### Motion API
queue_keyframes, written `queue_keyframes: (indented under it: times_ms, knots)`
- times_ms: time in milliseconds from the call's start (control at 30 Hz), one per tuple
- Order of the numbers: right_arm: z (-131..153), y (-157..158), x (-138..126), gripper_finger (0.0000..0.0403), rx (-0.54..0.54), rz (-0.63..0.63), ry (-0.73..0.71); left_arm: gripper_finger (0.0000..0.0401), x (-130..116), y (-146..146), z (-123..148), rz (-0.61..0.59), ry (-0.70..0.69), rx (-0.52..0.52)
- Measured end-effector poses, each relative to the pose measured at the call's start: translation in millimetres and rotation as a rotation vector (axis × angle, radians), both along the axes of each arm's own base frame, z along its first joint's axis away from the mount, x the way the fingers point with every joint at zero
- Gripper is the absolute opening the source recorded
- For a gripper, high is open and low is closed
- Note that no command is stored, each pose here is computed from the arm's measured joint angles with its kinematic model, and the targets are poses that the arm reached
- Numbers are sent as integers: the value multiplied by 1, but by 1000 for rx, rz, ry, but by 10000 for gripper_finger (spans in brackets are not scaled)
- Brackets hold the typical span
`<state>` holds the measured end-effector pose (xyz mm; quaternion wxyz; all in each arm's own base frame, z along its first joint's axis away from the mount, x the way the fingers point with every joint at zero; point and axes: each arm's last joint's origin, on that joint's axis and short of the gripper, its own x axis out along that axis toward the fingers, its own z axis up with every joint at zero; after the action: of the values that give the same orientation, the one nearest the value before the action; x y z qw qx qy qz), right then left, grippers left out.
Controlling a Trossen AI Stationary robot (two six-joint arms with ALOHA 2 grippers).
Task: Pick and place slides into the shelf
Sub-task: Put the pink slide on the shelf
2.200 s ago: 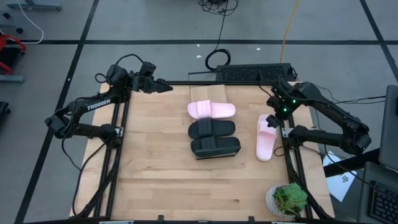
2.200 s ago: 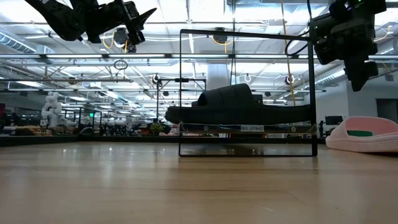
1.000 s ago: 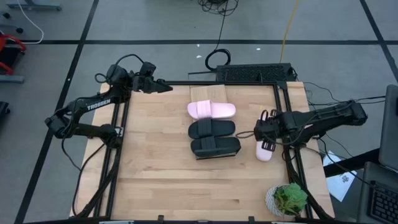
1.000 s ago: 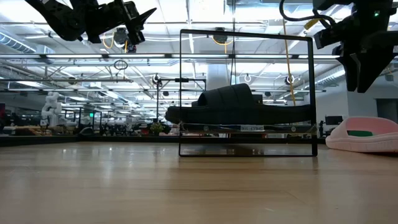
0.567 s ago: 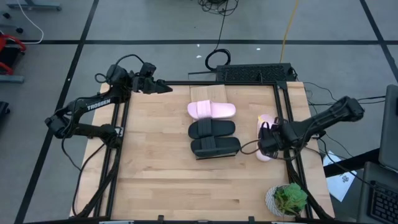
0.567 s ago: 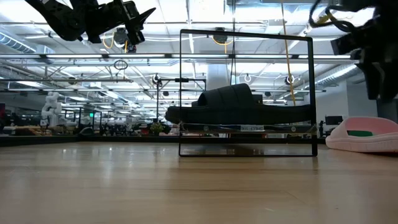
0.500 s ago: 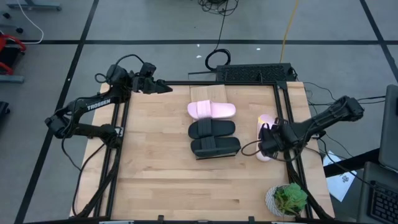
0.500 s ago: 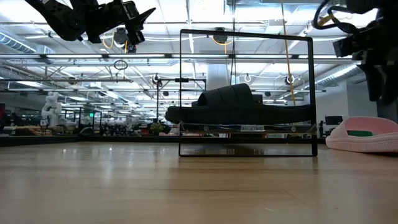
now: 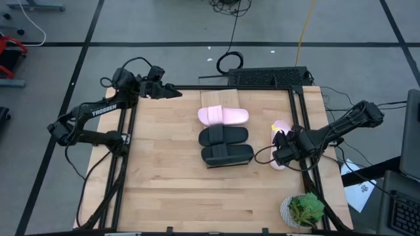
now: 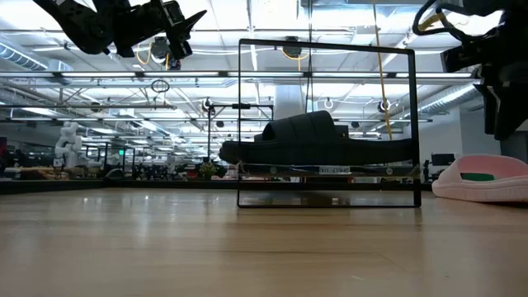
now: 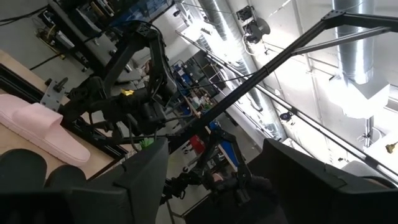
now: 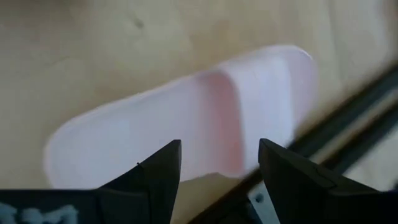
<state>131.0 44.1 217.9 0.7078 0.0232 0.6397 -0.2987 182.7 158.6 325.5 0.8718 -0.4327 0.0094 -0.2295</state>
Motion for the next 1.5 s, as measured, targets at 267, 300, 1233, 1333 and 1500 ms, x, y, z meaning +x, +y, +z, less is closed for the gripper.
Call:
queue_keyframes:
  times_ms: [267, 300, 1233, 1333, 1500]
  knots:
    - [10, -14, -17, 203, -176, -214, -32, 260, 0, 0, 0, -1, 2, -4]
    - [13, -15, -19, 203, -165, -234, -55, 260, 0, 0, 0, -1, 2, -5]
    - [32, -75, -43, 203, 172, -110, -297, 260, 0, 2, 1, 52, -15, -46]
    - [35, -77, -37, 203, 140, -114, -373, 260, 1, 2, 1, 58, -18, -49]
    - [31, -88, -31, 203, 191, -74, -330, 260, 1, 2, 1, 65, -21, -51]
